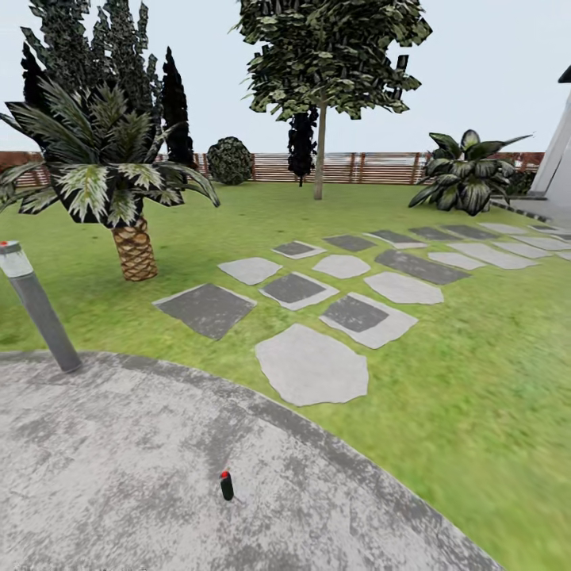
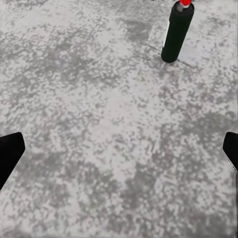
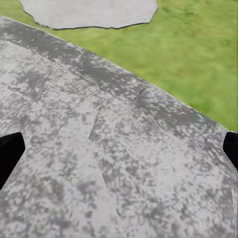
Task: In the garden, pick up the pesticide atomizer on the floor and spray pesticide onto both trees until each tree trunk is fully covered.
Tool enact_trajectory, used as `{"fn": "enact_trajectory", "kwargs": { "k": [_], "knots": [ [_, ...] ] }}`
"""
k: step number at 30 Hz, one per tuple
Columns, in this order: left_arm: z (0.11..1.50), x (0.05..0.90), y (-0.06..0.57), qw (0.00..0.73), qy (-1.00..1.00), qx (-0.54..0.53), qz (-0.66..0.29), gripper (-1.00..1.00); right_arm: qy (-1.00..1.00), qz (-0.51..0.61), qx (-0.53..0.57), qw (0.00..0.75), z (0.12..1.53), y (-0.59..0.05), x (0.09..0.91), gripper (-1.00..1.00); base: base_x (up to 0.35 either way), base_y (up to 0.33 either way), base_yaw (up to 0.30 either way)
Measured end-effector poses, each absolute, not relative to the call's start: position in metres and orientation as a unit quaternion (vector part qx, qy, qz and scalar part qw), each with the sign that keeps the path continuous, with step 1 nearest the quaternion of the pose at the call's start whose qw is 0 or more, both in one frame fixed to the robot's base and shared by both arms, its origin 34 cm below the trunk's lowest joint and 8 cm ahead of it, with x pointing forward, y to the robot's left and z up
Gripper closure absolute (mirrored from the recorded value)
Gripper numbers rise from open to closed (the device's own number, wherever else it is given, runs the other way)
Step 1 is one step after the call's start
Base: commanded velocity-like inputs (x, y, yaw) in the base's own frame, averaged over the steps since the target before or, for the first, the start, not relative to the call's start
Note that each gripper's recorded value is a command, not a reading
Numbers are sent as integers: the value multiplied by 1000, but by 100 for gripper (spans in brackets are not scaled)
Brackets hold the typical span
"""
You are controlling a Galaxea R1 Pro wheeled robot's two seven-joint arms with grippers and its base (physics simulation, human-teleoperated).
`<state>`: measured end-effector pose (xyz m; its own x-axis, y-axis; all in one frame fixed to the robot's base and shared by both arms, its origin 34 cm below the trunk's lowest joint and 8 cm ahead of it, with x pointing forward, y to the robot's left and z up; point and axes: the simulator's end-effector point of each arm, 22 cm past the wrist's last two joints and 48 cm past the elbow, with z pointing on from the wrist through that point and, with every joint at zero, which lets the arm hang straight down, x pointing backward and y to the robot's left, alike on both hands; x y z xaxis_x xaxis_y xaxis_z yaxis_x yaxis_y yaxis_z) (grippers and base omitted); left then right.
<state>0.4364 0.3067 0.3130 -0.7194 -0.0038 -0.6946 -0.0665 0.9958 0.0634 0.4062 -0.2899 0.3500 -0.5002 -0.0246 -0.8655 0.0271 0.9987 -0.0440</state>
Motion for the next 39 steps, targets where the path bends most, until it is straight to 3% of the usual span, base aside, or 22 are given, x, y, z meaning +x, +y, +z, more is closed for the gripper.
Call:
{"fn": "enact_trajectory", "kwargs": {
  "k": [6, 39],
  "knots": [
    [313, 437, 307, 374, 926, -19, 42, -100, 866, -27, 2, 500, 350, -290, 406, -100, 114, -268, 173],
    [313, 436, 308, 373, 926, -19, 43, -100, 865, -32, 4, 500, 351, -297, 406, -100, 141, -268, 17]
  ]
}}
